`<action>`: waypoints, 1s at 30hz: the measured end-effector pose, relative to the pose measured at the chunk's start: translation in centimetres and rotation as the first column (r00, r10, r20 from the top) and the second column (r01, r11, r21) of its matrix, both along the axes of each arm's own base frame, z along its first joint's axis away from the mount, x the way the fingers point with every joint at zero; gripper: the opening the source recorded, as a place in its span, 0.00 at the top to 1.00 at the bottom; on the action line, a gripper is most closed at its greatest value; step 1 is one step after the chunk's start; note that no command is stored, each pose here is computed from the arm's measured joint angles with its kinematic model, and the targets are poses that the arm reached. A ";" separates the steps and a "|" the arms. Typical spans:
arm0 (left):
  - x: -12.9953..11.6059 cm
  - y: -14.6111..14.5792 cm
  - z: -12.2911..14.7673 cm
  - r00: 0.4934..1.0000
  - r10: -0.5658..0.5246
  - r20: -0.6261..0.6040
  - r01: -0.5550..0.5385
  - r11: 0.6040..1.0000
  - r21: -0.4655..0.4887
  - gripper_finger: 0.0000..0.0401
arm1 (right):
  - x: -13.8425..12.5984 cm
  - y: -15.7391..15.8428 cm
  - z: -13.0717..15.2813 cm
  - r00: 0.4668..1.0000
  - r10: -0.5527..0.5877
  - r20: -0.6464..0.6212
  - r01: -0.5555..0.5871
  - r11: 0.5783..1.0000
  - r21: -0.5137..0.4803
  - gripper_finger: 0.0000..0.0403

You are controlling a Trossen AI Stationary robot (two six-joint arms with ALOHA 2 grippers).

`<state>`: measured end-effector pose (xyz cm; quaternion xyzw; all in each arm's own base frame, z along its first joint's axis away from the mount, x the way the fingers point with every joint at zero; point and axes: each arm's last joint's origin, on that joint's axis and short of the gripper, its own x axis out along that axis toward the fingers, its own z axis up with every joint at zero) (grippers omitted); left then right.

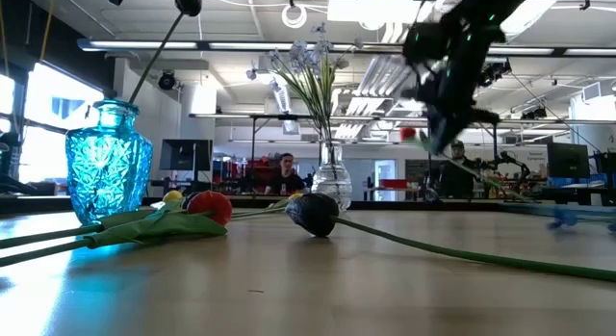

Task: Sort flowers into vase by color
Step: Put the top orange flower into the transparent vase

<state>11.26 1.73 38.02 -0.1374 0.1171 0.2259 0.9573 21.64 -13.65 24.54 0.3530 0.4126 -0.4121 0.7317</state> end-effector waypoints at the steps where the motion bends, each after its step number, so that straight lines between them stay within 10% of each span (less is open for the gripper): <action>1: 0.0 0.0 0.0 1.000 0.000 0.000 0.000 1.000 0.000 0.68 | 0.1 0.4 1.3 0.996 0.015 0.086 -0.010 0.998 -0.063 0.98; 5: 0.0 0.0 0.0 1.000 0.000 0.000 0.000 1.000 0.000 0.68 | 1.2 1.7 6.8 0.880 0.235 0.412 -0.069 0.922 -0.380 0.99; 10: 0.0 0.0 0.0 1.000 0.001 0.000 -0.001 1.000 0.000 0.68 | 3.0 3.2 11.7 0.681 0.562 0.469 -0.005 0.645 -0.764 0.99; 14: 0.0 0.0 0.0 1.000 0.001 0.000 -0.001 1.000 0.000 0.68 | 3.9 2.8 12.2 0.717 0.567 0.404 0.076 0.513 -0.855 0.99; 30: 0.0 0.0 0.0 1.000 0.001 0.003 -0.001 1.000 0.001 0.68 | 7.8 0.1 7.0 0.728 0.584 0.359 -0.074 0.587 -0.806 0.99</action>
